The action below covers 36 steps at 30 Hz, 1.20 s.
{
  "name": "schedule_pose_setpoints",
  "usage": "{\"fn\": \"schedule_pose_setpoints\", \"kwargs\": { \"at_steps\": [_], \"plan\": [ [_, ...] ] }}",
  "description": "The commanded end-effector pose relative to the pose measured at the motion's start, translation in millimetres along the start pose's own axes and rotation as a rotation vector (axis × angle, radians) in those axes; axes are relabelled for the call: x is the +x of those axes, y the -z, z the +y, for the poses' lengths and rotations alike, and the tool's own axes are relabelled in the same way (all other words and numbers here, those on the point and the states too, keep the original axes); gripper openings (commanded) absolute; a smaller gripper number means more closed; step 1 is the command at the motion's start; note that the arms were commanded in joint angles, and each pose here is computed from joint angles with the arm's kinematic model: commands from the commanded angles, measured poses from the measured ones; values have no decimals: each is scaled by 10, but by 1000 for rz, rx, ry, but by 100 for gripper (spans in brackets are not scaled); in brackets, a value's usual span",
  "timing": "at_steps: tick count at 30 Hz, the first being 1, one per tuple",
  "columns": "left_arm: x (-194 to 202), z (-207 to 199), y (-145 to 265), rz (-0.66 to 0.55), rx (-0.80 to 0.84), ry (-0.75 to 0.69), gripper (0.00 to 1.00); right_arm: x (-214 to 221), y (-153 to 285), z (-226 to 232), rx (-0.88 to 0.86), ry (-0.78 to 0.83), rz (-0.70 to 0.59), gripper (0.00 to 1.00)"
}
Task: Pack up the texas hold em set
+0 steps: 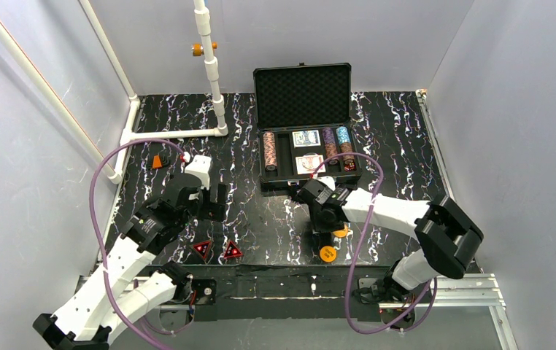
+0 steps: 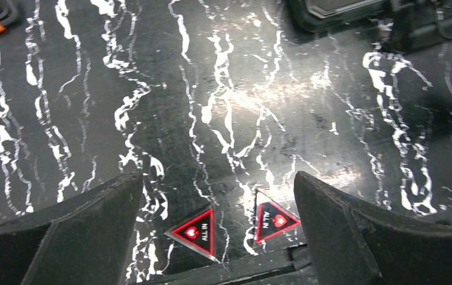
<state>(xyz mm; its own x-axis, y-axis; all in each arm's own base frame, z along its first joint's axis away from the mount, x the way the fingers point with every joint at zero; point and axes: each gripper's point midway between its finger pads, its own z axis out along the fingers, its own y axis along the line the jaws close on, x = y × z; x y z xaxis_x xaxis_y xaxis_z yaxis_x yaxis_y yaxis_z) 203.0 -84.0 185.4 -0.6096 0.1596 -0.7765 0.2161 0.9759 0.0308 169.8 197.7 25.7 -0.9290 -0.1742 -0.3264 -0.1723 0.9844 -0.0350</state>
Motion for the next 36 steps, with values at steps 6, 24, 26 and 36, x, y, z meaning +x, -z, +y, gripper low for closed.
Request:
{"fn": "schedule_pose_setpoints", "kwargs": {
  "at_steps": [6,24,26,36],
  "plan": [
    [54,-546,52,65,281,91,94,-234,303,113,-119,66,-115,53],
    [301,-533,71,155,299,20,93,-107,185,-514,10,-43,-92,92],
    [287,-536,88,144,305,22,93,-70,141,-554,17,-36,-82,92],
    [234,-406,113,84,244,39,93,-6,-37,-683,47,-123,-54,87]
  ]
}}
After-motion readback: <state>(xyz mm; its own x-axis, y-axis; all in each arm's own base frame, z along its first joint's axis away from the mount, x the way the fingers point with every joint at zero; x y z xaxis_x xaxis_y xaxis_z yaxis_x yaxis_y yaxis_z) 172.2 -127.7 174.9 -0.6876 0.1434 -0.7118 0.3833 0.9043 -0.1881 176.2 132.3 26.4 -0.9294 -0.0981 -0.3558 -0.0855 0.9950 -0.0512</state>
